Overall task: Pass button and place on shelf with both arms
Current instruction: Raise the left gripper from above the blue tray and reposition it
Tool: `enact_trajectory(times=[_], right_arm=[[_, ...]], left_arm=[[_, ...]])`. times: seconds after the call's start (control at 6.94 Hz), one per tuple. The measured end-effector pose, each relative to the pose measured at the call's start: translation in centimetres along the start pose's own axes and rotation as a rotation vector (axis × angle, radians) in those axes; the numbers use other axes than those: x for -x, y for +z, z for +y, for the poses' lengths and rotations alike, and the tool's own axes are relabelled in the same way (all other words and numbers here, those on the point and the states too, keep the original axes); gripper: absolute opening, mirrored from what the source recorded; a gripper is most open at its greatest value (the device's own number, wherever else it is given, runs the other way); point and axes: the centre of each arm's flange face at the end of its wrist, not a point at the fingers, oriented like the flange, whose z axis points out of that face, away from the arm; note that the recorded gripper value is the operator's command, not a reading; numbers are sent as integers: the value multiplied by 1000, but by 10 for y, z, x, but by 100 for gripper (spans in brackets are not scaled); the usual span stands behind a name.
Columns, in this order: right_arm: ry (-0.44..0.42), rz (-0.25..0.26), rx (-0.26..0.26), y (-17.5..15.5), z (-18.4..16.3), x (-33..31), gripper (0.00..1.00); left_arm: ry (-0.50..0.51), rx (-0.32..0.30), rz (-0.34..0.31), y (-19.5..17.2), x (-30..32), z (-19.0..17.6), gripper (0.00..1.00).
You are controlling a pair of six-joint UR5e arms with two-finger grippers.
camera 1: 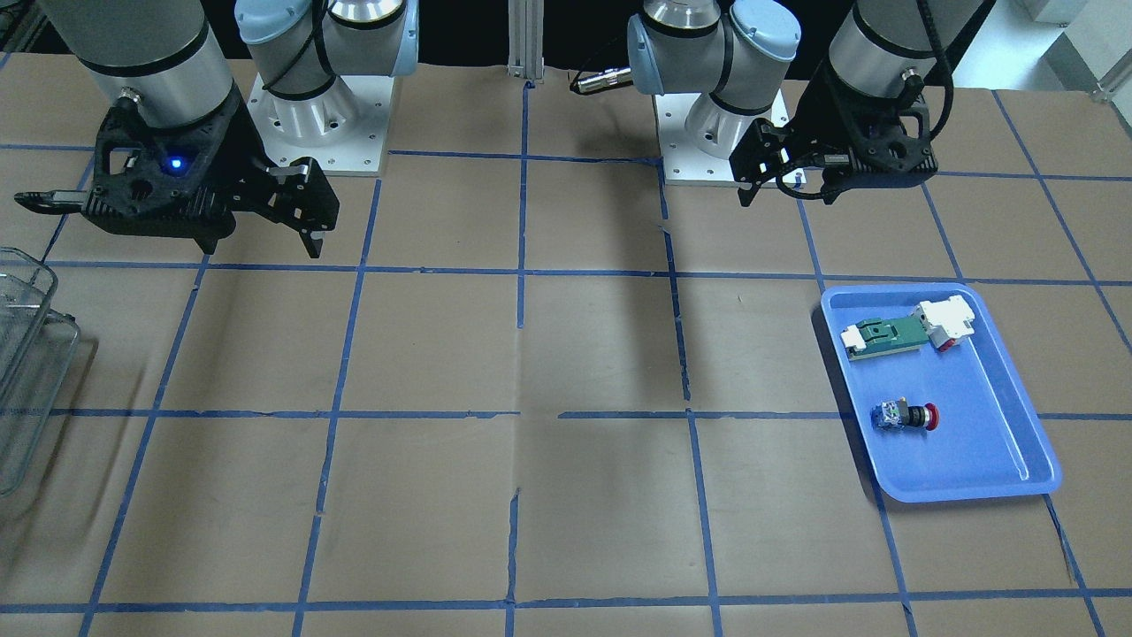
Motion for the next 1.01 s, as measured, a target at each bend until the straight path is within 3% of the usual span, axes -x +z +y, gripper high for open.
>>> enact_trajectory(times=[1.01], right_arm=[[0,0,0,1,0,0,100]], left_arm=[[1,-2,0,-1,0,2,100]])
